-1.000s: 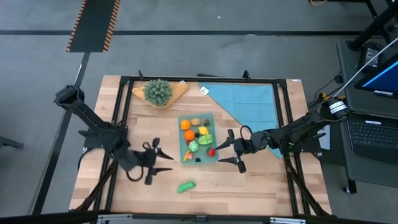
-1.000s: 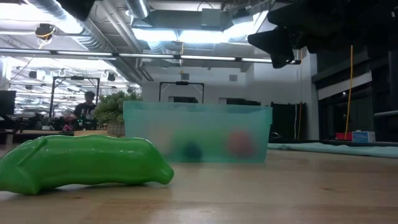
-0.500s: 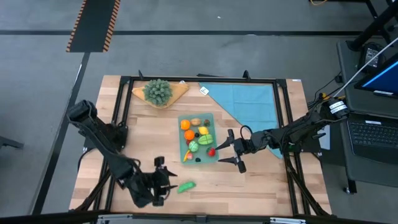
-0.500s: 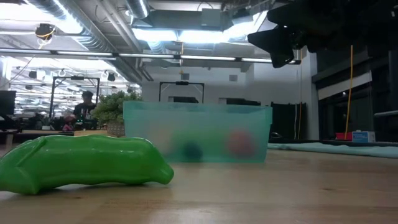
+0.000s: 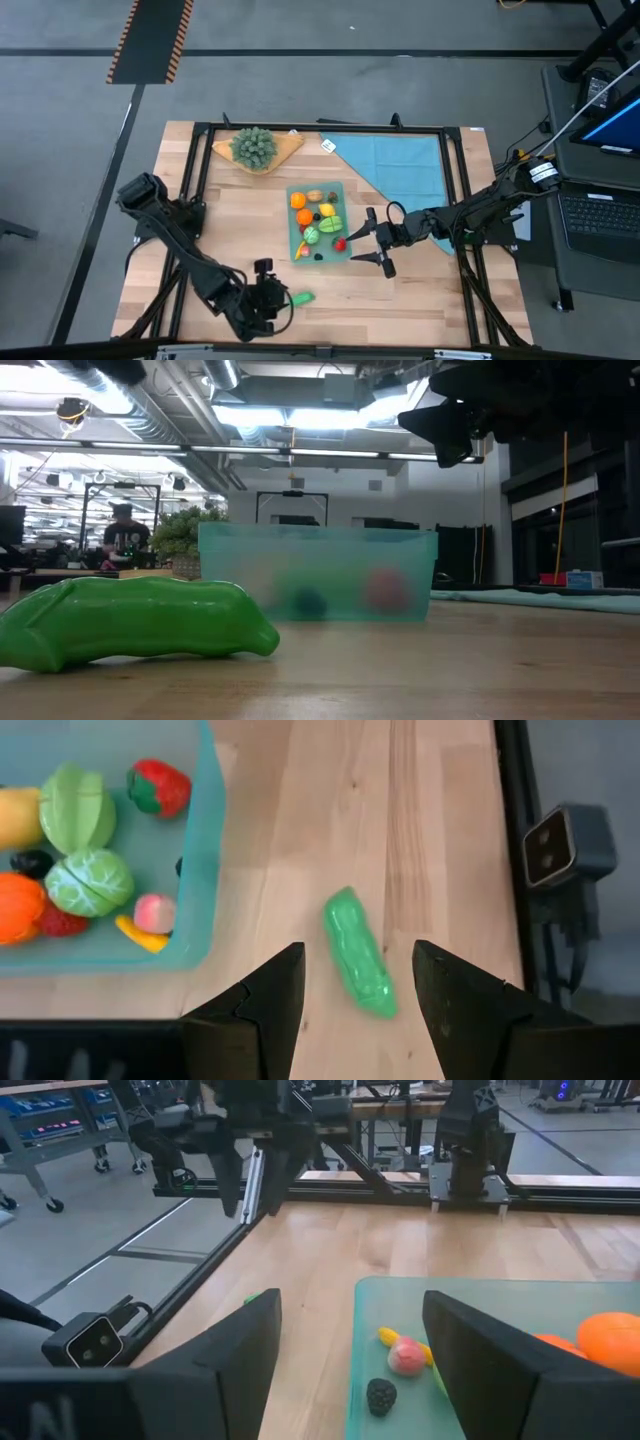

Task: Pick and placing Produce into tupperware
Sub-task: Put the peas into the bin

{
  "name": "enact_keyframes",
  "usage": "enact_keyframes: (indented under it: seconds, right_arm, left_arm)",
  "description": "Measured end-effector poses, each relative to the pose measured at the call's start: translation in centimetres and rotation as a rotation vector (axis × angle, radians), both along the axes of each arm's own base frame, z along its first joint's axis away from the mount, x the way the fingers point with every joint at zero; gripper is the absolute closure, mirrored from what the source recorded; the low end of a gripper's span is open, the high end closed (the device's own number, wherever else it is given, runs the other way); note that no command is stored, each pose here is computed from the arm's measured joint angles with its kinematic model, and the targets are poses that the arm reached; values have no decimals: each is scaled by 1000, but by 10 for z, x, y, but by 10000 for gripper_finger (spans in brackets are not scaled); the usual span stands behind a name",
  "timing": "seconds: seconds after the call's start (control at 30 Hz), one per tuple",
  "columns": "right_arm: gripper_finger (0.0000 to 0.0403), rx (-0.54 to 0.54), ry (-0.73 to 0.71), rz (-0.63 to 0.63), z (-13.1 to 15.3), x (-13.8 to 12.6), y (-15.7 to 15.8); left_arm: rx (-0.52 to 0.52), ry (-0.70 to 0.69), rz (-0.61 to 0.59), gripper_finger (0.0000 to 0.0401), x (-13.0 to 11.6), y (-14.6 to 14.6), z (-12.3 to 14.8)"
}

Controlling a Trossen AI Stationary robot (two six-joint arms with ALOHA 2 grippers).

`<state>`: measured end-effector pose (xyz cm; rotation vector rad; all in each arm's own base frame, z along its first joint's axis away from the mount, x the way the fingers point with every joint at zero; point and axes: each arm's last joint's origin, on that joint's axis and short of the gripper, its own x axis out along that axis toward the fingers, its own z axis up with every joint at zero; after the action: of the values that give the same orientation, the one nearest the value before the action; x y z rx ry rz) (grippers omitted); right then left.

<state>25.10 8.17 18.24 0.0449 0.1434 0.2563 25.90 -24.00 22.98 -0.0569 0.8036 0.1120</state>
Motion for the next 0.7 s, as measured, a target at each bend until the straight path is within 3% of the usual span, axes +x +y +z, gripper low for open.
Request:
enact_keyframes:
  seconds: [0.7]
  right_arm:
    - [157,-26,-7,4,0,0,0]
  left_arm:
    - [6,8,-14,222,4,3,0]
